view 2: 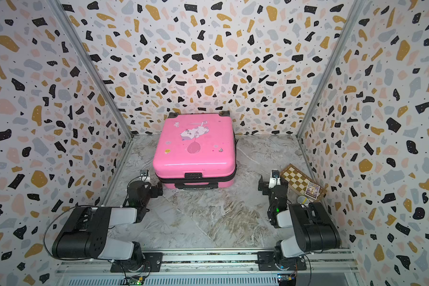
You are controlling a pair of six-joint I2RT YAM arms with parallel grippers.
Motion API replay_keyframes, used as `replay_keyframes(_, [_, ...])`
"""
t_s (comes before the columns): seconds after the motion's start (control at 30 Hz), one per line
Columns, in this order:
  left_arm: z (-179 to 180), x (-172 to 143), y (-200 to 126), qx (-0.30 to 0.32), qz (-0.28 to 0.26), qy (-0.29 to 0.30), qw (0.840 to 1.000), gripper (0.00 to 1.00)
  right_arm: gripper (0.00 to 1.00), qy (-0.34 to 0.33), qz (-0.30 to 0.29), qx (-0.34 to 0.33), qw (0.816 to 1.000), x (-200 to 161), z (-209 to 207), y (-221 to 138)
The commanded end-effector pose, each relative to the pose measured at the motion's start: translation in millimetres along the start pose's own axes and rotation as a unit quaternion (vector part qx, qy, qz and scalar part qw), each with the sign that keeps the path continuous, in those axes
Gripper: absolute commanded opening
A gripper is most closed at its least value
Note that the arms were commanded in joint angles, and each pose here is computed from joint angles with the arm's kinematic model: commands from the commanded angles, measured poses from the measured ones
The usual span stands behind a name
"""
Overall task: Open the suitcase zippers
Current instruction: Adjust the suitcase at the center of the board.
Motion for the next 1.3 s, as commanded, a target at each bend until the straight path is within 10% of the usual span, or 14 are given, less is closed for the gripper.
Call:
replay_keyframes(0.0, [-1.5, 33.1, 2.8, -0.013, -0.067, -0.002, 0.998, 0.99, 1.0, 0.002, -0.023, -0.003, 1.0, 11.9, -0.2, 3.5])
replay_keyframes(1.07, [-1.3, 32.9, 2.1, -0.012, -0.068, -0.003, 0.998, 0.99, 1.0, 0.004, -0.02, 0.0, 1.0, 11.9, -0.9, 4.7])
replay_keyframes(1.27, [17.1, 35.0, -33.1, 0.064, -0.129, -0.042, 0.989, 0.99, 1.0, 0.0, -0.025, 0.004, 1.0, 20.8, 1.8, 3.2])
Point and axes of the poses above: each gripper's point midway between its finger pads, its own y axis out along the fingers, its own z axis along the line the jaws close on, x = y × z, the point moved 6 cm from there along -y, back along the fingers, and after that the axes turned 8 degrees about y, right-handed, at the moved point
